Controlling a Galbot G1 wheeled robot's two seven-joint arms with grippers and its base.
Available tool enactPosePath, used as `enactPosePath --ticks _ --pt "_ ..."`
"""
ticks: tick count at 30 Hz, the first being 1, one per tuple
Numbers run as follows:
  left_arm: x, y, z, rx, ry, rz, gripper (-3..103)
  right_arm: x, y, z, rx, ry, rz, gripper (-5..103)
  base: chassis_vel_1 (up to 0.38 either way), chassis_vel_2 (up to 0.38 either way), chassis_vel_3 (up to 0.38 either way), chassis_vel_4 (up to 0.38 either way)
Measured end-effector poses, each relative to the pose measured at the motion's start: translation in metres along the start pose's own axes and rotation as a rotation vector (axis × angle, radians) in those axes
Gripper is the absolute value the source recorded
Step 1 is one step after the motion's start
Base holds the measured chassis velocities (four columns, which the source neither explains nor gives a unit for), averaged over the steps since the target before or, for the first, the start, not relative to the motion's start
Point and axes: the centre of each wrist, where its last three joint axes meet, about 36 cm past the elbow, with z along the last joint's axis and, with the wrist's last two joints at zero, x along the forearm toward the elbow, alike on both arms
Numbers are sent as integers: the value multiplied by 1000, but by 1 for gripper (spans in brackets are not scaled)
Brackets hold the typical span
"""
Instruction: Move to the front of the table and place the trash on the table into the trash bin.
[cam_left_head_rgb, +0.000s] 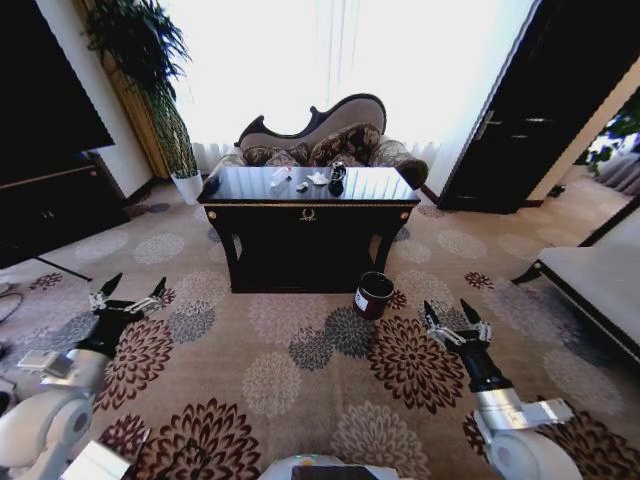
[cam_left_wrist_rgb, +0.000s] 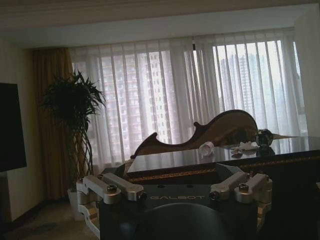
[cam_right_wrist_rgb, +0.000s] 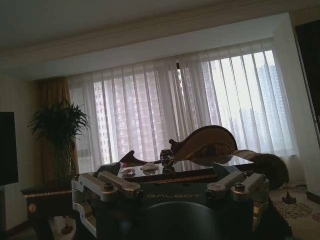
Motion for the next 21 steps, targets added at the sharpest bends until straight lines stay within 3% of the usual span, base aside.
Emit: enactPosePath --ticks 21 --pt "2 -1 1 1 8 3 100 2 0 -2 2 0 -5 100 -142 150 145 -156"
